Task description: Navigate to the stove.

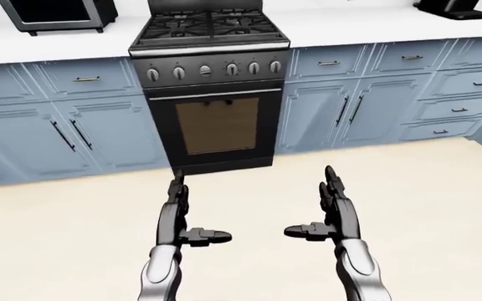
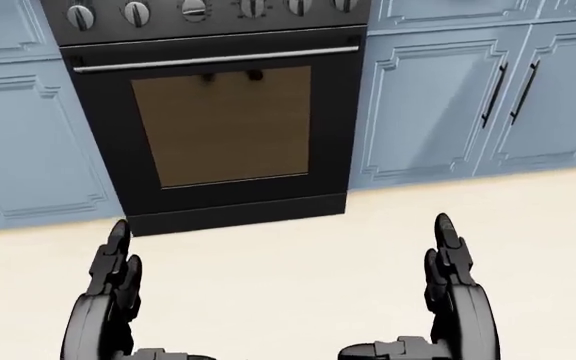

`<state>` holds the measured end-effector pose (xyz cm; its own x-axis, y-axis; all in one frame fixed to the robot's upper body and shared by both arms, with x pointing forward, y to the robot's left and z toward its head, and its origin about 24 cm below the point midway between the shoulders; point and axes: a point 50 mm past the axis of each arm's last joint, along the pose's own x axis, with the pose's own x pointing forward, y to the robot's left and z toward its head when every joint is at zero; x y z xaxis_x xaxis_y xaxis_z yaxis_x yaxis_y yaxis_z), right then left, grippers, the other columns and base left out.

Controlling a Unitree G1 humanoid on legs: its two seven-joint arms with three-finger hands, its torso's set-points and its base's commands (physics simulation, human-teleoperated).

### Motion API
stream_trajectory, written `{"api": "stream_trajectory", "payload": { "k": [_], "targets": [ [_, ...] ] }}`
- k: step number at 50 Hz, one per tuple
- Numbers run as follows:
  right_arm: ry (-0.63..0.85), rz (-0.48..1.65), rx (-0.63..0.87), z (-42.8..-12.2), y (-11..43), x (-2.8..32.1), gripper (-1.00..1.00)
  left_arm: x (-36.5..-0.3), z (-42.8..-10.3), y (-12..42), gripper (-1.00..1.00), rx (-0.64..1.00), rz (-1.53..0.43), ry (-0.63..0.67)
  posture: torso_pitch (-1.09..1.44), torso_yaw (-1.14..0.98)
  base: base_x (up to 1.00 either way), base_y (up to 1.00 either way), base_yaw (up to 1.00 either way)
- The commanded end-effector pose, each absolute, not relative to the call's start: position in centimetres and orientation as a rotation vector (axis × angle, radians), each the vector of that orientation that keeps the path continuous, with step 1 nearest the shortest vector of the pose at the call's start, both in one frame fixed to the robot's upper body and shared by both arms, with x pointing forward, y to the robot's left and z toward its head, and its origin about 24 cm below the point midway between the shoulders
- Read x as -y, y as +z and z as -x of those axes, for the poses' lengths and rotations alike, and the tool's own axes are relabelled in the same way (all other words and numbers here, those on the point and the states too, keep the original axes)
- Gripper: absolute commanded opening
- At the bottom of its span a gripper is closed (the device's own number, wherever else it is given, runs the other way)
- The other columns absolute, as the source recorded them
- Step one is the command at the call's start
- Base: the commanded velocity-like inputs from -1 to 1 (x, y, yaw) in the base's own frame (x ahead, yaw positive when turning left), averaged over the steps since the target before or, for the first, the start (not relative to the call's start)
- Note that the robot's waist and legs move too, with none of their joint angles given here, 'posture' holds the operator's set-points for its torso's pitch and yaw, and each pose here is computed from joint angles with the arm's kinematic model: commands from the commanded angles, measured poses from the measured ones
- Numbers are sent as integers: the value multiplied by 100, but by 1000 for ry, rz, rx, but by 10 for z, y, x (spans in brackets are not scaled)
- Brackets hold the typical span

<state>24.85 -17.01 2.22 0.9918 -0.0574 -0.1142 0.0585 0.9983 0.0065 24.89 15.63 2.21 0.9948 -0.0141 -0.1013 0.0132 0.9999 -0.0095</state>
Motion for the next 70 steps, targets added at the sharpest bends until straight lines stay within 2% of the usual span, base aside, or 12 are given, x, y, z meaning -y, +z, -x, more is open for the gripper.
{"api": "stream_trajectory", "payload": {
  "k": [1,70],
  "targets": [
    [-30,-11,-10,-255,42,164,100,-160,-254,41,100,0,0,0,0,0,7,0,0],
    [-32,-7,14,-254,44,165,100,-160,-254,41,100,0,0,0,0,0,5,0,0]
  ]
}}
